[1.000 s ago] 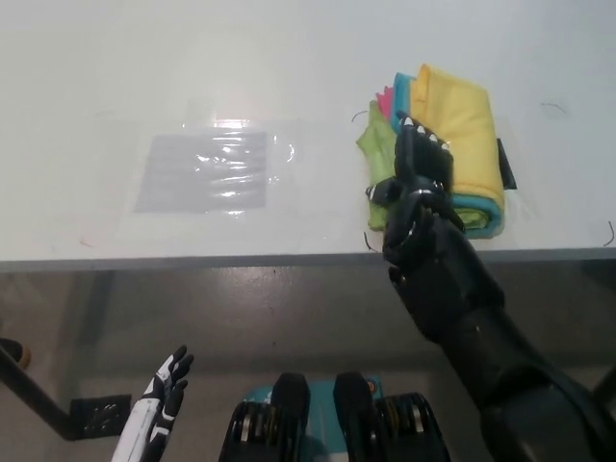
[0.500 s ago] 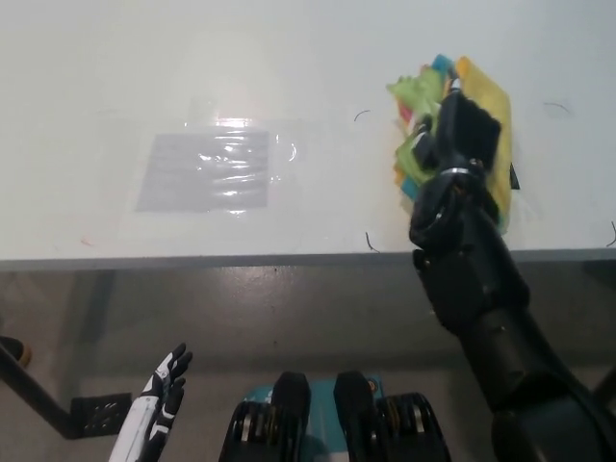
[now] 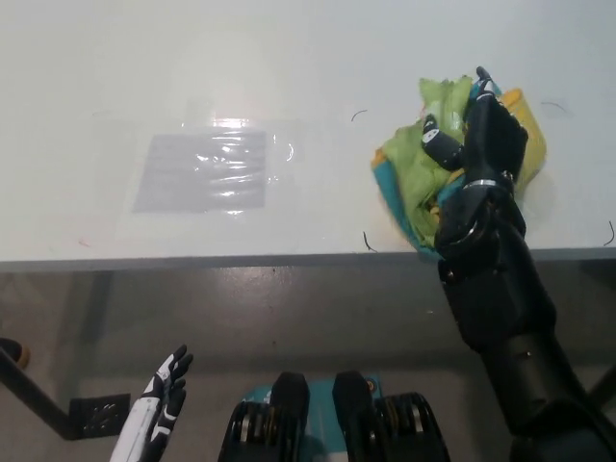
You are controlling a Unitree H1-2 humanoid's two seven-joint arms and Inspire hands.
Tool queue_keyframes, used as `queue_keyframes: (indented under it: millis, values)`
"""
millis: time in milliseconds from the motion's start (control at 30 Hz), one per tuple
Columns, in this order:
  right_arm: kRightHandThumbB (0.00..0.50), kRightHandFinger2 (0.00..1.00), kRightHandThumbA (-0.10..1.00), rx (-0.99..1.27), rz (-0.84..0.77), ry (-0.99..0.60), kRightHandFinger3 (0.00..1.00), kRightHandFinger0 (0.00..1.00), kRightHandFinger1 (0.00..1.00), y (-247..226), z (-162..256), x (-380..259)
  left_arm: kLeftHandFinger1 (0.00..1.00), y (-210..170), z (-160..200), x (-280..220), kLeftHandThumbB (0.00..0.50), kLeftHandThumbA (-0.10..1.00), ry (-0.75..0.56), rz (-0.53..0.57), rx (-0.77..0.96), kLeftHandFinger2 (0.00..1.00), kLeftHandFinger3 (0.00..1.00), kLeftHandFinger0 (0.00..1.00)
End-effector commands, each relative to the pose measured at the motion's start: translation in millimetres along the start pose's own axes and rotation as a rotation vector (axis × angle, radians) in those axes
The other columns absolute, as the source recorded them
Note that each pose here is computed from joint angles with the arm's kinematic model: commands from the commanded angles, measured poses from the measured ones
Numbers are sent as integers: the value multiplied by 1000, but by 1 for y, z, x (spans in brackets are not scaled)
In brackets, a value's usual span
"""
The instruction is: A stack of folded microfibre clothes with a single fold is kept infront of the robot. the robot uses its right hand to grab one end of the clothes and pulla it away from the other end to unfold
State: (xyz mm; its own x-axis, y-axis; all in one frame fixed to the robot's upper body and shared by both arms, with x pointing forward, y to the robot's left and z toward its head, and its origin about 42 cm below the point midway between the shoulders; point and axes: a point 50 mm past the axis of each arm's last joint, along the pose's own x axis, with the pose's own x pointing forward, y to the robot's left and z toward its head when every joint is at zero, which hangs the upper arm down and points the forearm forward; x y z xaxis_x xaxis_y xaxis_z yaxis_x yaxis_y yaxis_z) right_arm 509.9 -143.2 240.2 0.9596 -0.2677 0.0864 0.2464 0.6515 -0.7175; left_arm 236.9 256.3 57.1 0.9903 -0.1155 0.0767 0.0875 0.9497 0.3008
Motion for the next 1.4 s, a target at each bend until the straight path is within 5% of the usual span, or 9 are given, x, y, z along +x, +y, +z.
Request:
queue_keyframes:
  millis: [0, 600, 633, 667, 767, 833, 900, 1167, 1367]
  values:
    - [455, 1000, 943, 137, 66, -81, 1000, 1000, 1000, -15, 8, 5, 1000, 6, 7, 0, 339, 1000, -52, -5, 30, 1000, 1000, 1000]
    - [393, 1000, 834, 239, 72, -41, 1000, 1000, 1000, -15, -7, 7, 1000, 5, 8, 2, 357, 1000, -47, -10, 49, 1000, 1000, 1000]
    - [312, 1000, 524, 247, 32, -22, 1000, 815, 931, -15, -8, 8, 1000, 6, 8, 3, 361, 1000, -47, -10, 51, 1000, 1000, 1000]
    - [304, 597, 257, 269, -71, 17, 739, 420, 476, -15, -12, 10, 1000, 5, 9, 2, 363, 1000, -45, -12, 47, 1000, 1000, 1000]
    - [234, 287, -98, 335, -268, 21, 318, 3, 77, -13, -28, 9, 1000, 5, 8, 1, 355, 1000, -45, -11, 40, 1000, 1000, 1000]
    - [212, 642, -100, 349, -315, 9, 611, 0, 239, -16, -36, 9, 1000, 5, 7, 0, 352, 1000, -45, -3, 31, 1000, 1000, 1000]
    - [195, 679, -100, 347, -365, -13, 785, 0, 321, -21, -51, 7, 1000, 7, 6, -2, 360, 1000, -38, 3, 32, 1000, 1000, 1000]
    - [198, 683, -100, 340, -506, -31, 801, 2, 322, -54, -98, -2, 1000, 12, 2, -9, 380, 1000, -25, 27, 34, 1000, 1000, 1000]
    - [239, 1000, 228, 261, -475, -6, 1000, 559, 798, -76, -129, -13, 1000, 15, -2, -19, 381, 1000, -8, 33, 29, 1000, 1000, 1000]
